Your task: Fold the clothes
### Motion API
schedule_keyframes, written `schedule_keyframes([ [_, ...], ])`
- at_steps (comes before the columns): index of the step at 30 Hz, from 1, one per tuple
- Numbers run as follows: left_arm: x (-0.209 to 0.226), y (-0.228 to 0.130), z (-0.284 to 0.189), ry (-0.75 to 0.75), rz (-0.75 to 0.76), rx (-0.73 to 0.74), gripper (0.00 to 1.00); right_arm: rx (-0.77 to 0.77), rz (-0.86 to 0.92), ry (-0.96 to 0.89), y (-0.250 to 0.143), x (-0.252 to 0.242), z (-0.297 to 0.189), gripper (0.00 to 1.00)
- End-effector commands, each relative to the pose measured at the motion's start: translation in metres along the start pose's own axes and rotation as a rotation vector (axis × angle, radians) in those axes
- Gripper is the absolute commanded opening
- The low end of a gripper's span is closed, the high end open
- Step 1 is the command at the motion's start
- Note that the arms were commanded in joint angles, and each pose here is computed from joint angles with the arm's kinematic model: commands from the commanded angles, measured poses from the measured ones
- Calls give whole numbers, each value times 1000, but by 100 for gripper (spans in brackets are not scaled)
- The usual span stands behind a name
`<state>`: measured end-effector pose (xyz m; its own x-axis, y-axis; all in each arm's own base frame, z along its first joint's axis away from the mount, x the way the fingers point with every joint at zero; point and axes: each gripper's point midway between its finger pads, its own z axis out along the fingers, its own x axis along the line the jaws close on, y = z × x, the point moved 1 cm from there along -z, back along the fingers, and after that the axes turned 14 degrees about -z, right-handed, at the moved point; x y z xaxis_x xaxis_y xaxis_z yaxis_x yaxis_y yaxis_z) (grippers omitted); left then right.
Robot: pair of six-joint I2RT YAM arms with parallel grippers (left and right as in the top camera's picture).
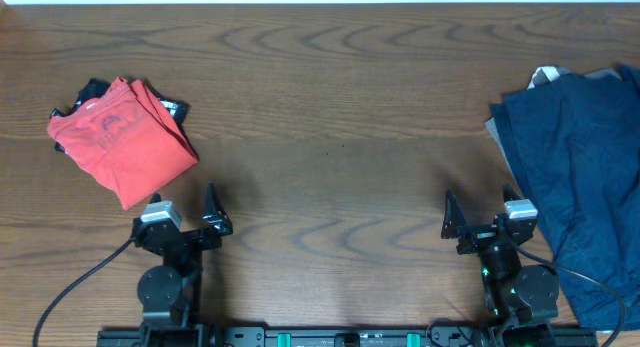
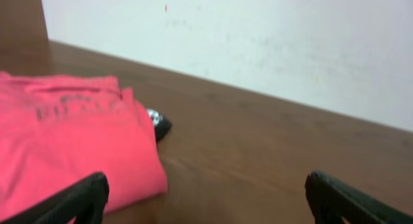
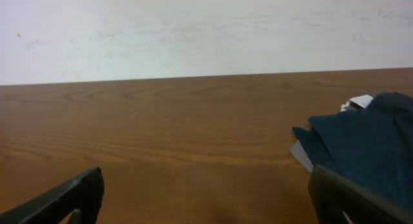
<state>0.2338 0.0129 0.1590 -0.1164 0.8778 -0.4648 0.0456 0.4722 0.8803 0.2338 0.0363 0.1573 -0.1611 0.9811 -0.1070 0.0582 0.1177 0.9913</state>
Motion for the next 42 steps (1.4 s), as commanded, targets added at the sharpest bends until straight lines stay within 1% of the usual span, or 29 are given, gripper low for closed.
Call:
schedule_keyframes([
  [1, 9, -12, 2, 26, 12, 24, 98, -2, -14, -2, 0, -1, 0, 99],
  [3, 11, -17, 2, 38, 14, 45, 98, -2, -14, -2, 0, -1, 0, 99],
  [42, 12, -17, 2, 38, 14, 46, 98, -2, -14, -2, 0, -1, 0, 99],
])
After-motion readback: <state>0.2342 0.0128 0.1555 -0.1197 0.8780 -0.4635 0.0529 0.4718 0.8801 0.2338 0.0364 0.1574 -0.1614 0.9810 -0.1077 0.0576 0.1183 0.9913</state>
